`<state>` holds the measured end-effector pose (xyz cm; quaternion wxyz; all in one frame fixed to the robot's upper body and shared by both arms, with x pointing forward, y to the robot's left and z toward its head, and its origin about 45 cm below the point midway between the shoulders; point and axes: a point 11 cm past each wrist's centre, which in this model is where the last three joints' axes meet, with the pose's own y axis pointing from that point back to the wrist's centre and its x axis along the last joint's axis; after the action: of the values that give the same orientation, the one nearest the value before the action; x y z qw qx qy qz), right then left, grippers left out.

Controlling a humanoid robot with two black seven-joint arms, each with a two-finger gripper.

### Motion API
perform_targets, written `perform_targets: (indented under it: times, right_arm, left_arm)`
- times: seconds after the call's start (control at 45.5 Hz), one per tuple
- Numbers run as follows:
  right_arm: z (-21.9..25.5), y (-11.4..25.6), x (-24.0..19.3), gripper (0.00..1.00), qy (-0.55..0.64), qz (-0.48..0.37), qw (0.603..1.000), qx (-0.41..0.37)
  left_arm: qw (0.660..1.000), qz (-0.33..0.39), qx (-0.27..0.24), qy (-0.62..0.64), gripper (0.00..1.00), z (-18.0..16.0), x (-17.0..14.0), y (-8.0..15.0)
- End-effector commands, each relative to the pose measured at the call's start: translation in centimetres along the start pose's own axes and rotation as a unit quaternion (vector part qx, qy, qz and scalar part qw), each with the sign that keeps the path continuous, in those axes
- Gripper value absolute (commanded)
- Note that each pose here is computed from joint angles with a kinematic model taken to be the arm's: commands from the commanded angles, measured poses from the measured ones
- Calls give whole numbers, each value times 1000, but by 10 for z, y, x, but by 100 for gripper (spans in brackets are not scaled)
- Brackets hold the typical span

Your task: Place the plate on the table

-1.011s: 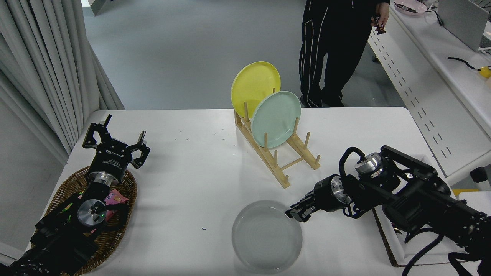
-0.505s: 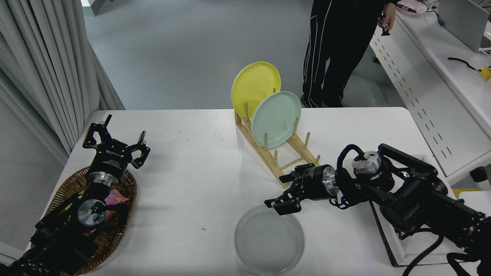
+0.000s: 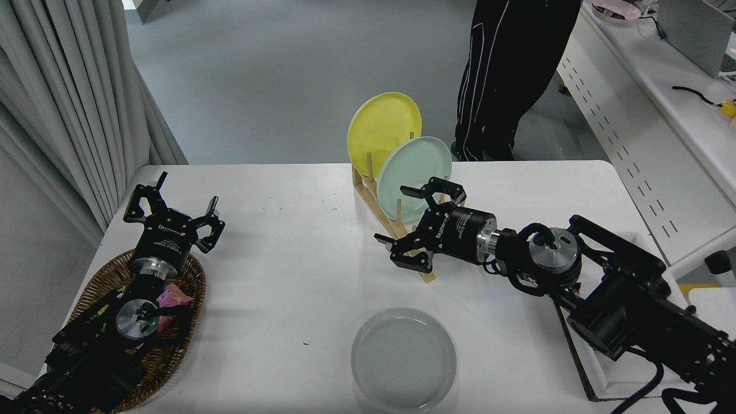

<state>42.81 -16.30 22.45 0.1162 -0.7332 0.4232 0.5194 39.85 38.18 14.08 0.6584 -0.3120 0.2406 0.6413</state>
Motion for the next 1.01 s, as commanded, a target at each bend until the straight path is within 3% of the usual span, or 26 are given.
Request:
perform_targets:
  times: [0.0,0.088,0.44,0.659,0.989]
  right_arm:
    - [-91,37,2,100,36,18,973,226]
    - [-102,48,12,100,44,29,958,280]
    - [-91,99,77,100,121,87,916,373]
    - [-80,131,128,100,97,119,911,383]
    - [-63,142,176,100,63,119,912,388]
  left_arm:
    - [1000,0,0,0,100,0,0,0]
    - [1000,0,0,0,100,0,0,0]
    - [1000,0,0,0,100,0,0,0]
    - [1000,0,0,0,100,0,0,0]
    - [1000,0,0,0,100,0,0,0]
